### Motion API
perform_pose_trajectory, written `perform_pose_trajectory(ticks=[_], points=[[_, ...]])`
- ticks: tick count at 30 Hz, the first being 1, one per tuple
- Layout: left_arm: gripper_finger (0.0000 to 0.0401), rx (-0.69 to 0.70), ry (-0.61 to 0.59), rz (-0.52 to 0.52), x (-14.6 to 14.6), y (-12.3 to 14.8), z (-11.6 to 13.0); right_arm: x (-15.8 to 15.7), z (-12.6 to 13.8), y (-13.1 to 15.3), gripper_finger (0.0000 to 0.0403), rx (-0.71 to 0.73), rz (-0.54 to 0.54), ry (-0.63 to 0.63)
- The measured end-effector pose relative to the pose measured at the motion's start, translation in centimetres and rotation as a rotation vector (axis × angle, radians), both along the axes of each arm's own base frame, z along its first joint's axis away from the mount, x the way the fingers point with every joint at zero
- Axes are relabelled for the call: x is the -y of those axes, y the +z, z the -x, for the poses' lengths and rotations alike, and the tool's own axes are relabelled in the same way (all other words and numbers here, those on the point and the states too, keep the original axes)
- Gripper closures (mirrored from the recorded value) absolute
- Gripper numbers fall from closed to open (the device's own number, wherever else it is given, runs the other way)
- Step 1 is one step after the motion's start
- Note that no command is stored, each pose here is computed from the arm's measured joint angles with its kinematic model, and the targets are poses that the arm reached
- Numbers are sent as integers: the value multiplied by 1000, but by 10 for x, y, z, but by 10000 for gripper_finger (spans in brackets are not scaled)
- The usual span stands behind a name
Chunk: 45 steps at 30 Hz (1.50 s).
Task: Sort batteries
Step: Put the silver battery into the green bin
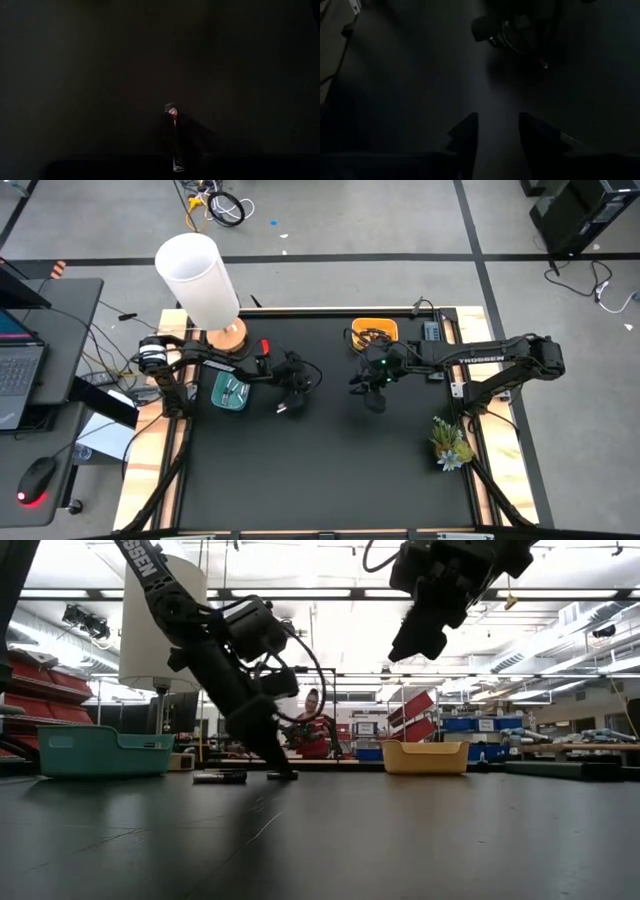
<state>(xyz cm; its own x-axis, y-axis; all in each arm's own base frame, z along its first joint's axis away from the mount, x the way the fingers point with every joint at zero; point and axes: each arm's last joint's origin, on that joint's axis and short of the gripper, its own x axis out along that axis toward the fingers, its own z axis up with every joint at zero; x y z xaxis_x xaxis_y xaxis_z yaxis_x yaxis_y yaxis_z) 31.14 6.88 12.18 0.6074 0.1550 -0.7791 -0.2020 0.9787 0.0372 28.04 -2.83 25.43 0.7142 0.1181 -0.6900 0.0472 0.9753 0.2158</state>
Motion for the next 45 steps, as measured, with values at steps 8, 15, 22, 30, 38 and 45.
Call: perform_pose_trajectory(ticks=[8, 15, 22, 30, 38, 45], points=[[399, 36, 30, -7, -2, 18, -7, 7, 1, 3, 252, 24, 20, -20], [397, 111, 82, 14, 0, 52, 1, 20, 2, 5, 252, 43, 44, -57], [378, 164, 153, 174, 29, 97, 25, 22, -20, -31, 246, 37, 30, 33], [374, 208, 126, 259, 86, 106, 26, 27, -65, -79, 220, 148, 22, 98], [378, 319, 297, 199, 127, 113, 35, 31, -87, -113, 172, 239, 55, 86], [379, 484, 421, 180, 130, 135, 45, 40, -98, -146, 158, 289, 58, 41]])
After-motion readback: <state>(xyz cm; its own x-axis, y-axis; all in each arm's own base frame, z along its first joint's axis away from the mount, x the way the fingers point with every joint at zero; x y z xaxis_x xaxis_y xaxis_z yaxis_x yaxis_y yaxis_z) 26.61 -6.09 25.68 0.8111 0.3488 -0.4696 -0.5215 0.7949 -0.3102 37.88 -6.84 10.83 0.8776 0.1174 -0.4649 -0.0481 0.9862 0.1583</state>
